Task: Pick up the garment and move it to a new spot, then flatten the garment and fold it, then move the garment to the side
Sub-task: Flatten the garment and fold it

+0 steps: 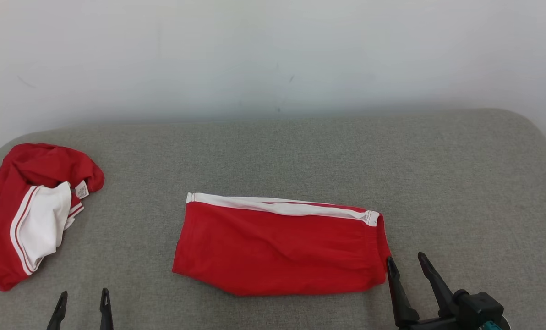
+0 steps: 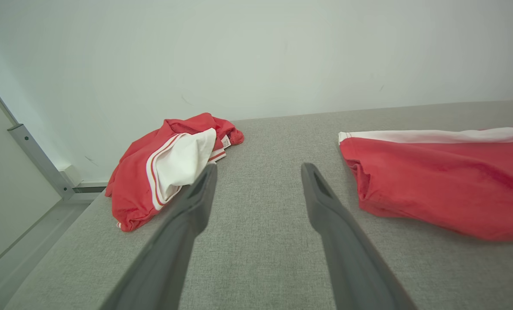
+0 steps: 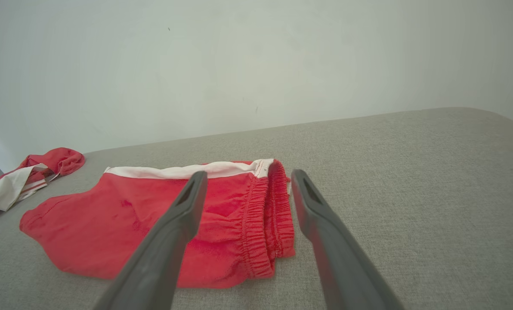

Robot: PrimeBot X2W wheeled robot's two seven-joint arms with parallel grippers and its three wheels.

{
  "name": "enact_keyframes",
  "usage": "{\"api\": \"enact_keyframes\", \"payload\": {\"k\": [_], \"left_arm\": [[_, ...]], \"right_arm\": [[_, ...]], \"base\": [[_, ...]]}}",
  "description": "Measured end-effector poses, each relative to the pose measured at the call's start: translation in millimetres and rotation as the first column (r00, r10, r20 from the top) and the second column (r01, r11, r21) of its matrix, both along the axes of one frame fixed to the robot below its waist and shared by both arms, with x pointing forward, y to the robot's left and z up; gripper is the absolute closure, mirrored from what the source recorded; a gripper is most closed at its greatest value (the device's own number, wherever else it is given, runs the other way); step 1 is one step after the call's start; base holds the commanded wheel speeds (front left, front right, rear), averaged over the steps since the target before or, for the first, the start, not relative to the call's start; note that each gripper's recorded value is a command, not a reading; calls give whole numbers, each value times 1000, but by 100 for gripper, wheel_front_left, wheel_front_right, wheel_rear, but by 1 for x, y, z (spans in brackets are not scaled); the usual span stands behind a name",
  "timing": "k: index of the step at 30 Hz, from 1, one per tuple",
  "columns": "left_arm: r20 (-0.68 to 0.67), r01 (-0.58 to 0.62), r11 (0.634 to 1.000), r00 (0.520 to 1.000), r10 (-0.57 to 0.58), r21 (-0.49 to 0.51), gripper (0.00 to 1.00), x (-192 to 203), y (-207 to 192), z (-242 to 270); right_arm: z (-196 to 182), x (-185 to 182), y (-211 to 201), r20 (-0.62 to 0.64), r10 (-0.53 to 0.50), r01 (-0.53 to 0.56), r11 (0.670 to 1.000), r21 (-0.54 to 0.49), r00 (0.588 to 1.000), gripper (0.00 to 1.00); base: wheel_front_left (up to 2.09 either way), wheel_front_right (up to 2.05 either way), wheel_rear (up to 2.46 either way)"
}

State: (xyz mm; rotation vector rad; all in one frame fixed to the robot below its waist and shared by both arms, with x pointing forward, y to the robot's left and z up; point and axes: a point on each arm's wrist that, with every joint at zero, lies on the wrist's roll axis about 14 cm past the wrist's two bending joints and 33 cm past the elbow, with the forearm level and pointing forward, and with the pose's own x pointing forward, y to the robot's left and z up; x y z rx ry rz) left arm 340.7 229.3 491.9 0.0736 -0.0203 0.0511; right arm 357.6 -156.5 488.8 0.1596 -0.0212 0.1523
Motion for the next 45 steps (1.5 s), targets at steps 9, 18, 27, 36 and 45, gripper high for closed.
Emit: {"api": "enact_keyframes", "payload": {"k": [9, 18, 27, 36, 45], "left_arm": [[29, -23, 1000, 999, 22, 3, 0, -2, 4, 8], [46, -37, 999, 998, 37, -2, 0, -5, 9, 13], [47, -35, 999, 998, 36, -11, 0, -6, 5, 12], [32, -25, 1000, 999, 25, -6, 0, -2, 3, 8], [34, -32, 999, 999, 32, 0, 0, -1, 9, 9]], "right_arm": [[3, 0, 0, 12, -8, 8, 1000, -11, 1000, 0], [2, 11, -4, -2, -8, 8, 998, -65, 1000, 0], [-14, 50, -6, -136, 6, -27, 988, -150, 991, 0], [-66, 67, -9, -335, -4, -59, 982, -178, 942, 0], [-92, 73, 7, -456, 15, -76, 990, -115, 890, 44]], "base": [[0, 0, 0], [0, 0, 0], [0, 0, 0], [0, 0, 0], [0, 0, 0]]}}
